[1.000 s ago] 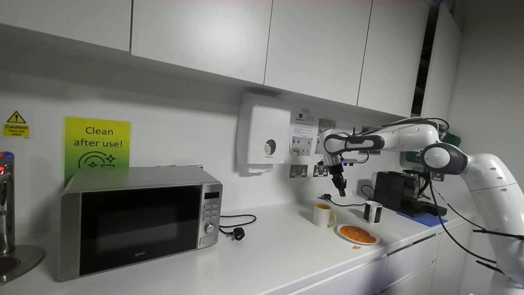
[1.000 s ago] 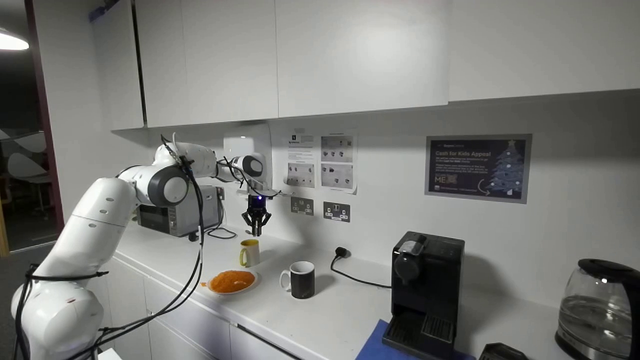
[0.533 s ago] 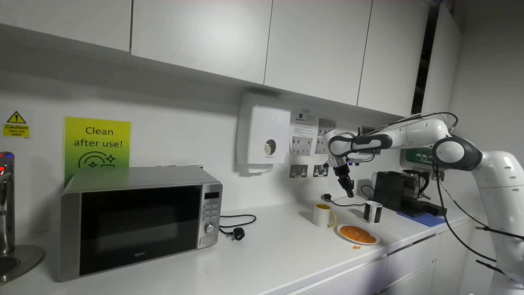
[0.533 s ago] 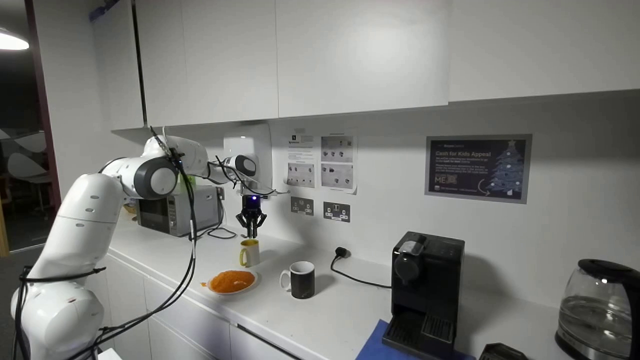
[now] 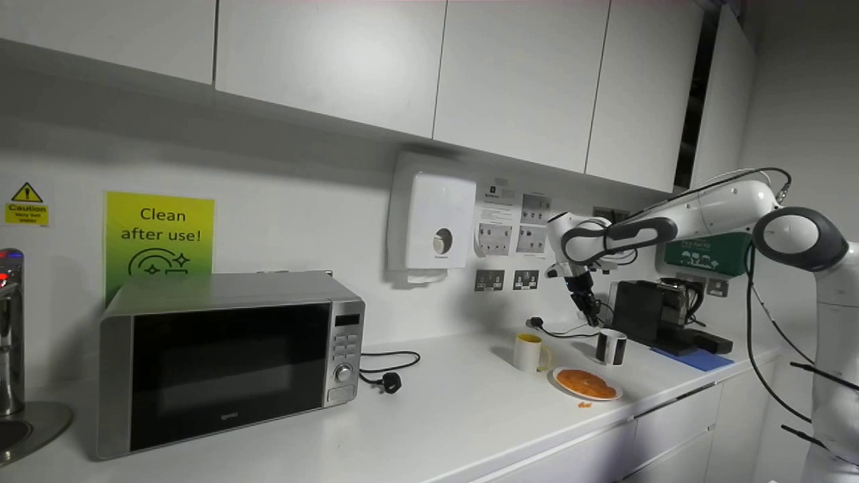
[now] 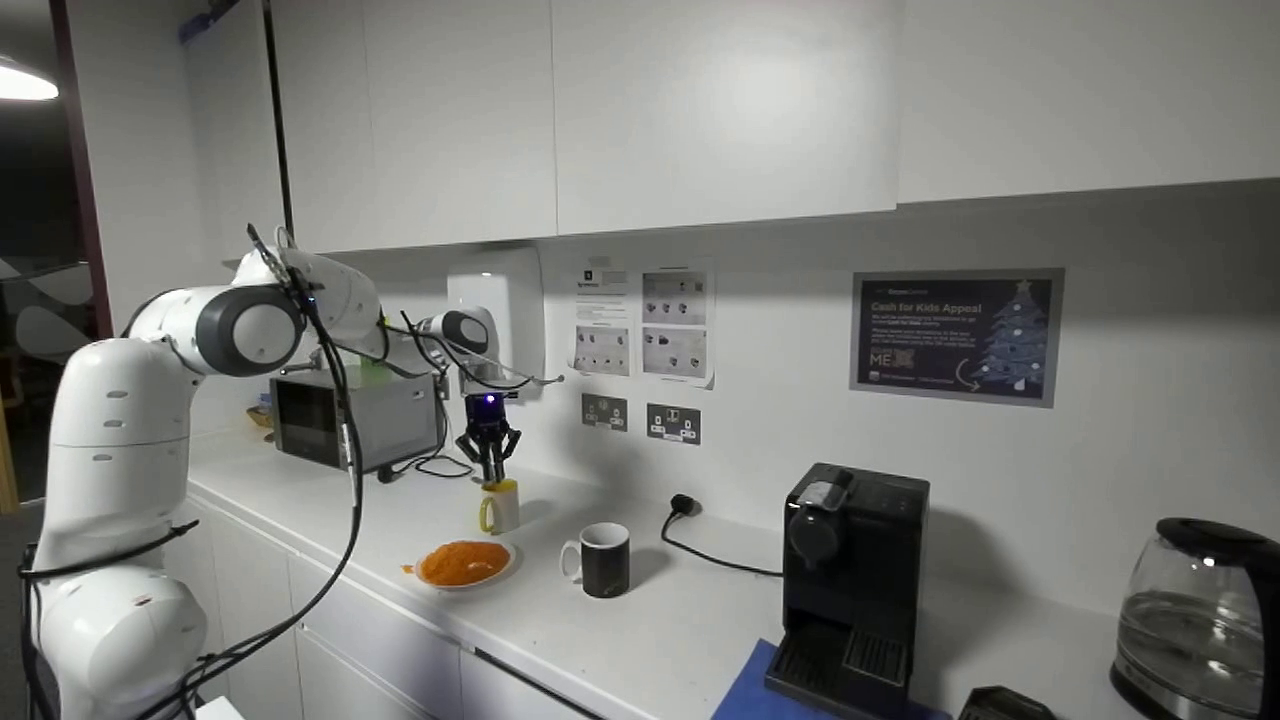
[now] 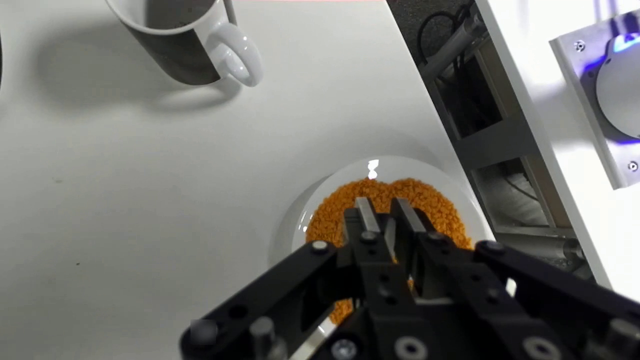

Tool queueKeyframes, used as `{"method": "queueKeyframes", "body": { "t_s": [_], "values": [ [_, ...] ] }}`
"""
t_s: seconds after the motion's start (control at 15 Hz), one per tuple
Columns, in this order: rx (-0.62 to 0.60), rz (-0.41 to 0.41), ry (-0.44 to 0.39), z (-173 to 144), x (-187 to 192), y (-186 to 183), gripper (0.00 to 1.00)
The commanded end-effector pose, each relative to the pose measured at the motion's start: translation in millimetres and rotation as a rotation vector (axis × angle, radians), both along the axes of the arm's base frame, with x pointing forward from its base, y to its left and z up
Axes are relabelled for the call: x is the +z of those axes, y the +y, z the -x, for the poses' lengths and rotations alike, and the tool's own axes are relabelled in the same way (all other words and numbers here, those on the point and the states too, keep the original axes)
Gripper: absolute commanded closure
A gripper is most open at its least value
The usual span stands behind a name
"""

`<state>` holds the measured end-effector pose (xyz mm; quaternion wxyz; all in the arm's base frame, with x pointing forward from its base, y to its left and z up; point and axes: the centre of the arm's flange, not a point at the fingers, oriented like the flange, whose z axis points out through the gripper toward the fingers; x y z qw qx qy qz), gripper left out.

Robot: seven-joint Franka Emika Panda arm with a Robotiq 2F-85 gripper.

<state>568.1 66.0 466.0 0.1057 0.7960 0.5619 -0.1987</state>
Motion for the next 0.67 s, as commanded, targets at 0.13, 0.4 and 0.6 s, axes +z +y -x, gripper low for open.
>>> {"method": "queueKeyframes", "body": {
  "t_s": [0.13,0.4,0.6],
  "values": [
    [0.024,0.106,-0.093,69.4,-4.6,-26.4,0.97],
    [0.037,0.177,-0.111,95.4,-15.0,-42.9,0.97],
    [0.046,0.197,-0.120,111.7,-27.3,-54.6,0.97]
  ]
}}
